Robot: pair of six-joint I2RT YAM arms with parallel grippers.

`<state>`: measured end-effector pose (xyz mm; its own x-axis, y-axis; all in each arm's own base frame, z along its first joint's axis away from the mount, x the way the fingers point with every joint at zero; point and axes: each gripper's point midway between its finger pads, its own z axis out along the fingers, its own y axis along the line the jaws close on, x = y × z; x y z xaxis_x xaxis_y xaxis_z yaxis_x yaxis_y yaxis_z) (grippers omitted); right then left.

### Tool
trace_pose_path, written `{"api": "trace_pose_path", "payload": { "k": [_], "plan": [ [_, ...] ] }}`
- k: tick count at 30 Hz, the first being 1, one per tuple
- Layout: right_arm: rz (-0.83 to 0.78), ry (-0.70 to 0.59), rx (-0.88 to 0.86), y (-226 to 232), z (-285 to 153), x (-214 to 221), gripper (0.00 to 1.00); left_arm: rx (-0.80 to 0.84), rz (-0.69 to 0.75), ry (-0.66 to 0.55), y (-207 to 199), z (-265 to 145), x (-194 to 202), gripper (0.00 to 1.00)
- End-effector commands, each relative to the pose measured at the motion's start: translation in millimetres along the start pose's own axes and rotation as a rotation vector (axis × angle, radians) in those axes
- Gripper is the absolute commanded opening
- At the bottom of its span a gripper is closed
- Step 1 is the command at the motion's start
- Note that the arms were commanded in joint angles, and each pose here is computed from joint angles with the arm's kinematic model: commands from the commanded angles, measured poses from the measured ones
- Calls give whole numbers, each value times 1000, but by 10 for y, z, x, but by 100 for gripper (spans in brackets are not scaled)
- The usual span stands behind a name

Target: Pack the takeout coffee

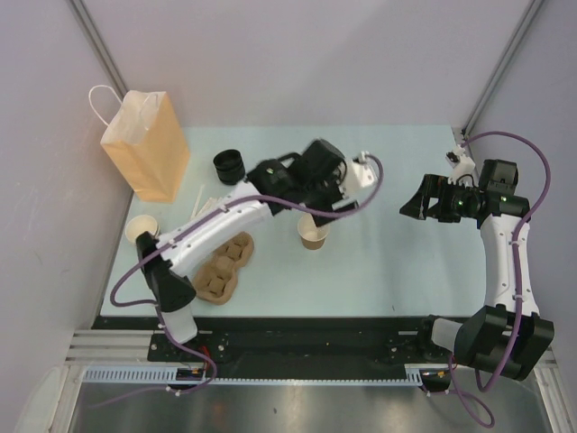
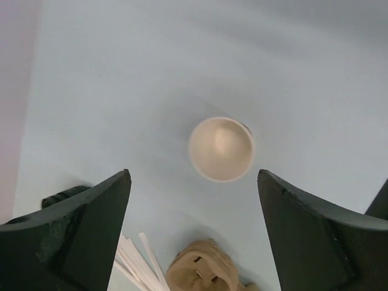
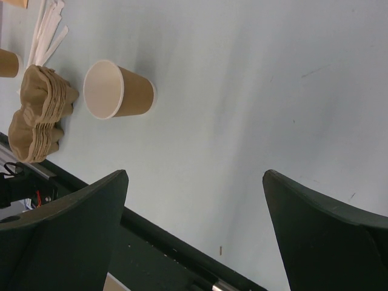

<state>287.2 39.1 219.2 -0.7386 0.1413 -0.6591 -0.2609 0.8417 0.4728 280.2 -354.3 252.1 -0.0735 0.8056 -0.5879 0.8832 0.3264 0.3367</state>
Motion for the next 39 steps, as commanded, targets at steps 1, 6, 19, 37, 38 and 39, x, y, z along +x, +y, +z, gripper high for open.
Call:
{"api": "trace_pose_path", "payload": {
  "k": [1, 6, 19, 37, 38, 39],
  "plan": [
    [-16, -18, -18, 36, -23, -40, 100, -123, -182, -107, 822, -681, -8, 91],
    [-22, -19, -21, 42, -23, -48, 100, -258, -507, -195, 1813, -1005, 430, 95],
    [-19, -6, -24, 21, 8, -28, 100, -281, -606, 15, 2526, -410, 1715, 89],
    [-7, 12, -18, -27, 46, -4, 100, -231, -563, 188, 2646, 423, 2283, 59],
    [-6, 12, -20, -27, 49, -6, 100, -239, -561, 188, 2670, 435, 2287, 58],
    [-3, 15, -20, -33, 57, 2, 100, -244, -560, 194, 2682, 446, 2304, 57]
  ]
}}
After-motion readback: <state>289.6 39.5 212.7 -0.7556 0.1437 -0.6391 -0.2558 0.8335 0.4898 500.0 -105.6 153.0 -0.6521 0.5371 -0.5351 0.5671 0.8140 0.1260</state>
